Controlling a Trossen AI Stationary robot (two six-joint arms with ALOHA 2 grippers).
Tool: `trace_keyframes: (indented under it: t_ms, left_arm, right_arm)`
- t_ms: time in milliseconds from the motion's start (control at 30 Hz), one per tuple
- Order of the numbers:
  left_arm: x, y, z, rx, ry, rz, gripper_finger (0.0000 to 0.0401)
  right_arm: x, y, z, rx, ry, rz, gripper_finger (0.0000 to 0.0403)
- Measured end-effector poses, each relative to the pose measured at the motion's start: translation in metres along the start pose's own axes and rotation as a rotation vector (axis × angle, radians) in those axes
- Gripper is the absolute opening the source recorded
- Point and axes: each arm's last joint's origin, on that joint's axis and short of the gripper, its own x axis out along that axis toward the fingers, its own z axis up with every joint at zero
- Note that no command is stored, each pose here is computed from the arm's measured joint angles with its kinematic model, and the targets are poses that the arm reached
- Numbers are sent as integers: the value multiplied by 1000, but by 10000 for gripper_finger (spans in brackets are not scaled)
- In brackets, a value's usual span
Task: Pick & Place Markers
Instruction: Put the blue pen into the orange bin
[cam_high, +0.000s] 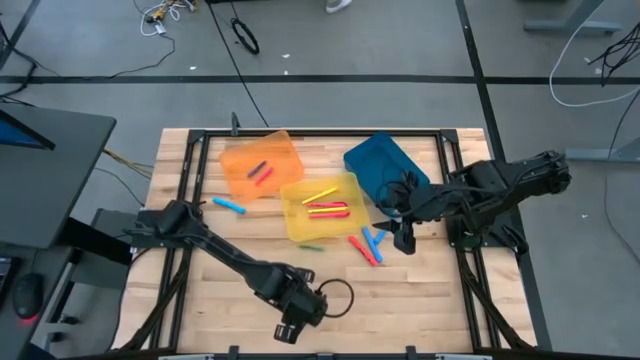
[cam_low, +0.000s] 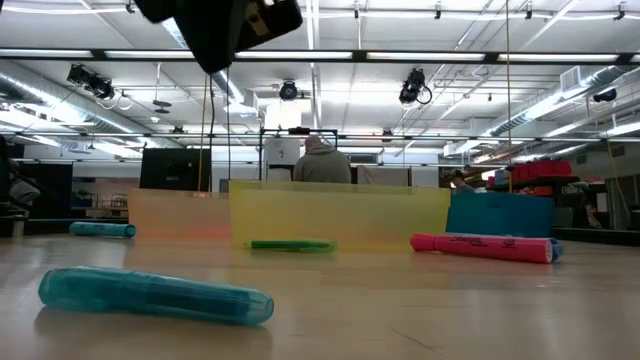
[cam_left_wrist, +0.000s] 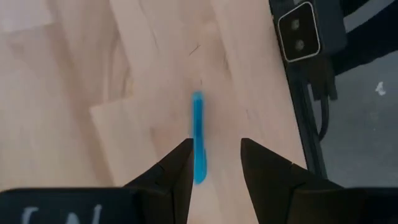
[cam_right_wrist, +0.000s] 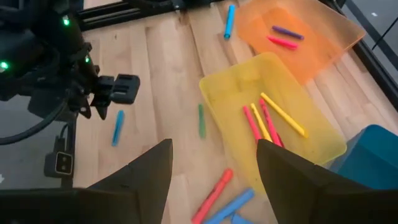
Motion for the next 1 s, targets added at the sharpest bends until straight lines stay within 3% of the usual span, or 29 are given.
trace_keyframes:
  t_ms: [600,1000]
  left_arm:
    - [68,-1,-9,-31,122,30,138]
    - [87,5,-12,-63,153,69,138]
  right_arm:
    - [0,0,-2,-18,15,-5,236]
    - [0,0,-2,-22,16,-6,236]
